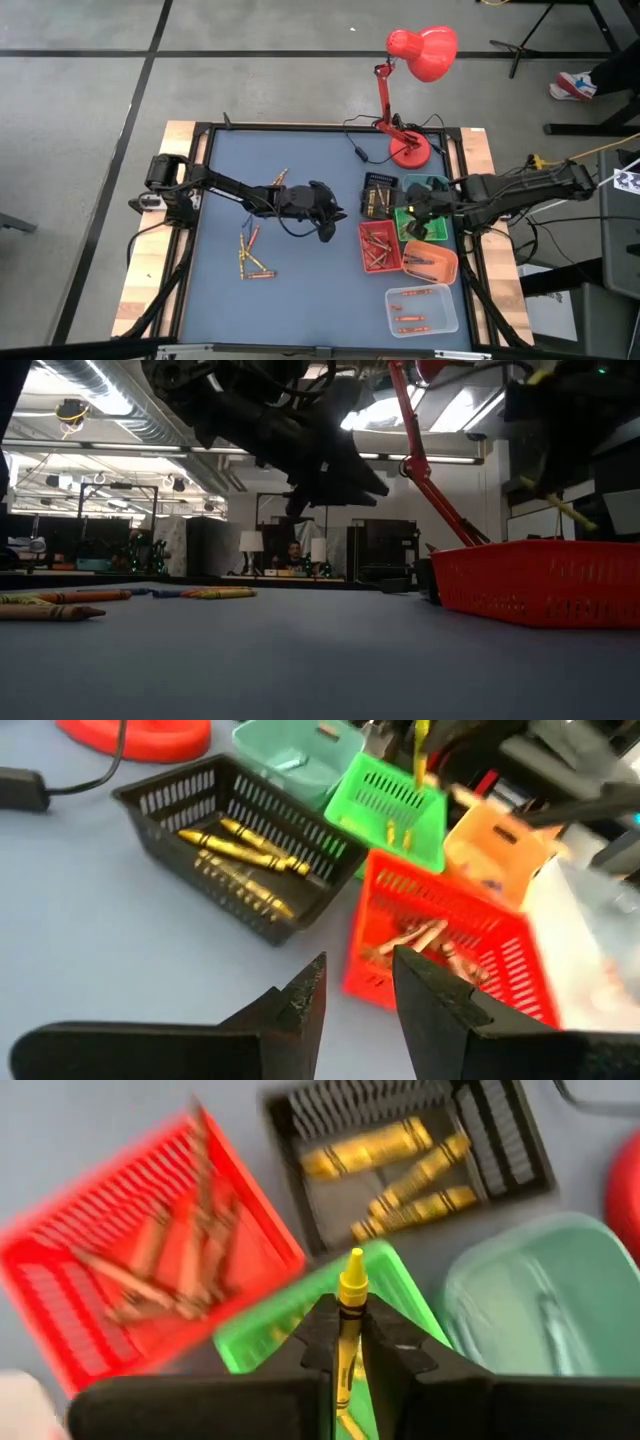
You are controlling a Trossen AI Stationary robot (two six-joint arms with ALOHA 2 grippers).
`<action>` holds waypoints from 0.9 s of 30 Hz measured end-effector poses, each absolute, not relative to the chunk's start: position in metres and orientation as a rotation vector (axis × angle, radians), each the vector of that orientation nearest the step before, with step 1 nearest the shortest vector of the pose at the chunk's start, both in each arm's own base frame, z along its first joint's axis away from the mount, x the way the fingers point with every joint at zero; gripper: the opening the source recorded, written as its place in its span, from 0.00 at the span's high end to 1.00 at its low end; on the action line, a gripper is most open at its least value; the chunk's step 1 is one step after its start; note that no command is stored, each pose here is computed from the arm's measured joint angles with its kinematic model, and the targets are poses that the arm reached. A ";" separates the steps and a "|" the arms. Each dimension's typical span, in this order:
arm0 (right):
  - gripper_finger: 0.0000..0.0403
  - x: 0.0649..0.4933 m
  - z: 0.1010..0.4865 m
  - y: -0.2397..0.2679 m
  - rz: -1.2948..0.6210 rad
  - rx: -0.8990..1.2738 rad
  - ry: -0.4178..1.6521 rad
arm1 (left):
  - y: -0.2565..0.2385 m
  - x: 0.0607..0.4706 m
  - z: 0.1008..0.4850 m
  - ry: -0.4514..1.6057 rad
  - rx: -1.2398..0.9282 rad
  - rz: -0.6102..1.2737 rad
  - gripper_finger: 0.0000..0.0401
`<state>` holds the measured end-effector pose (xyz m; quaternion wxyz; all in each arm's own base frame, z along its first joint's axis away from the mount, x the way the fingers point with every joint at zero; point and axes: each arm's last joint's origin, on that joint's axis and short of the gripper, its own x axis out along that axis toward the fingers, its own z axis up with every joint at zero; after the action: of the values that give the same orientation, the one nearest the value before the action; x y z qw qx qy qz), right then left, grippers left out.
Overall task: Sort crayons
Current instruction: Put the yellow green crayon into the green basket, then put the blue crayon into the orange bin
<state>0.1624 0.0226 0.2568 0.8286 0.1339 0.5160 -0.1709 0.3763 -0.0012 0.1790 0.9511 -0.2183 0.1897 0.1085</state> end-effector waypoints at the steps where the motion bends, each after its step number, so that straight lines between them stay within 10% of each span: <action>1: 0.92 0.160 0.256 0.022 -0.371 0.275 1.123 | -0.001 0.376 0.178 0.402 -0.431 0.223 0.74; 19: 0.91 0.153 0.253 0.023 -0.346 0.287 1.222 | 0.021 0.297 0.210 0.939 -0.333 0.350 0.74; 27: 0.74 0.153 0.253 0.023 -0.332 0.298 1.229 | 0.018 0.253 0.213 1.240 -0.423 0.508 0.74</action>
<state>0.1527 0.0232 0.2527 0.7939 0.1385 0.5716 -0.1542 0.2531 0.0176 0.2131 0.7631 -0.1944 0.5704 0.2334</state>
